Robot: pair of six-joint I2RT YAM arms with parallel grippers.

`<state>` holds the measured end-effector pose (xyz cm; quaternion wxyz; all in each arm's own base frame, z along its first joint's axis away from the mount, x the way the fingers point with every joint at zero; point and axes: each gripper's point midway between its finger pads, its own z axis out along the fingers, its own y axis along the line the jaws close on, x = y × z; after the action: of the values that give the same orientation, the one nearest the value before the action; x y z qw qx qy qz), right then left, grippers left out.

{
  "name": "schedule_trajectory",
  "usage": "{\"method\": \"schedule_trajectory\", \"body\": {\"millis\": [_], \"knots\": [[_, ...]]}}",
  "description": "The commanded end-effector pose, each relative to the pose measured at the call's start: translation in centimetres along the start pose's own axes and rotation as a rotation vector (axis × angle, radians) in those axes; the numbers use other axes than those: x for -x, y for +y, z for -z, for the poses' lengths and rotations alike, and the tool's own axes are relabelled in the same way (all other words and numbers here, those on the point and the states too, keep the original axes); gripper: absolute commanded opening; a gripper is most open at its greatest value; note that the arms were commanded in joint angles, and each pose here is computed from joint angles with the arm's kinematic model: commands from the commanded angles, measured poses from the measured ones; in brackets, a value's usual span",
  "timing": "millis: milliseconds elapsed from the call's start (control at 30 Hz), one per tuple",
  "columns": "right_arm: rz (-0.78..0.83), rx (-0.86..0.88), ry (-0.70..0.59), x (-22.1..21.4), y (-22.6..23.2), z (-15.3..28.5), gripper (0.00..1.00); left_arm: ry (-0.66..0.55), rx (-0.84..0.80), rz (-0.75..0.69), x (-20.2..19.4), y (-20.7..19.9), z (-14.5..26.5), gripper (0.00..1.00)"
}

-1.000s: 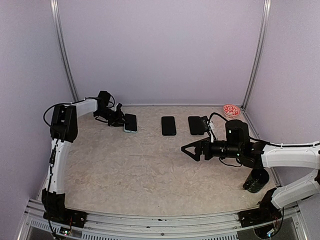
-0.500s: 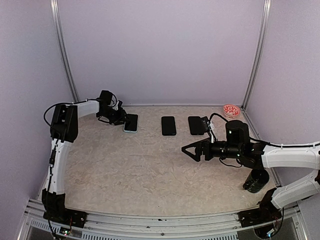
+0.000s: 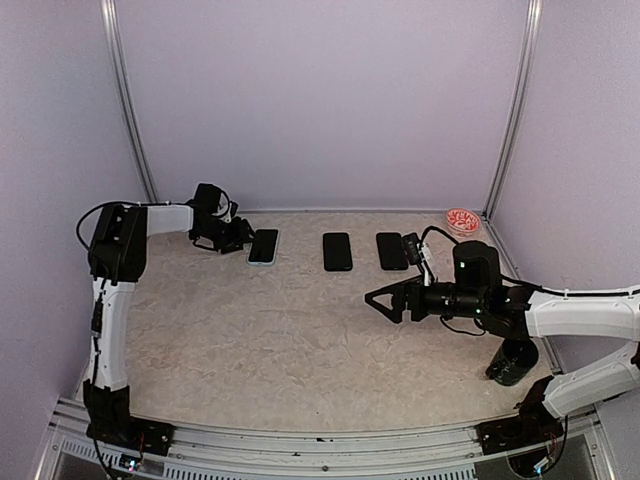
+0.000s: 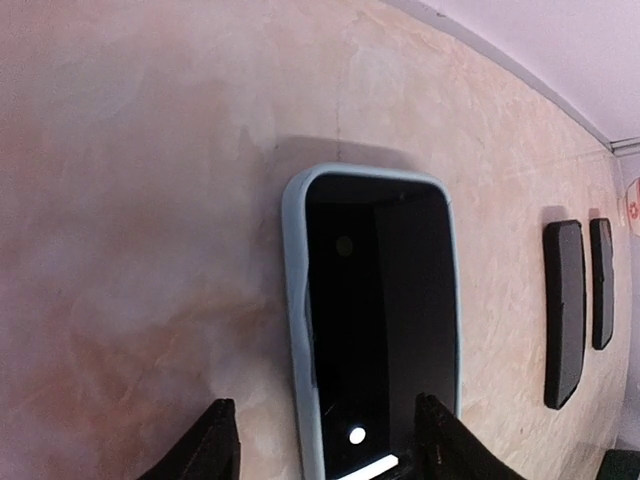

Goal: Put the phone into the phone case
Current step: Place the phone with the phone case at the center of the board, then reset both arms

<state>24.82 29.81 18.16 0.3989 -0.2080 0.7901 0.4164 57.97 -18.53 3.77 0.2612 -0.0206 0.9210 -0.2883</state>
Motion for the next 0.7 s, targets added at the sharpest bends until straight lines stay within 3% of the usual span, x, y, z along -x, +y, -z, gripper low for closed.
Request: {"method": "schedule_trajectory", "body": {"millis": [0, 233, 667], "knots": [[0.000, -0.059, -0.005, -0.1, -1.1, 0.6, 1.00, -0.090, 0.081, 0.064, 0.3, 0.8, 3.5, 0.67], [0.025, -0.164, -0.009, 0.4, -2.7, 1.2, 1.00, -0.214, 0.076, 0.027, -0.1, -2.7, 9.3, 0.98], [0.078, -0.362, -0.059, 2.3, -6.6, 3.3, 1.00, -0.438, 0.136, -0.068, -5.9, -6.8, 19.4, 0.99]]}}
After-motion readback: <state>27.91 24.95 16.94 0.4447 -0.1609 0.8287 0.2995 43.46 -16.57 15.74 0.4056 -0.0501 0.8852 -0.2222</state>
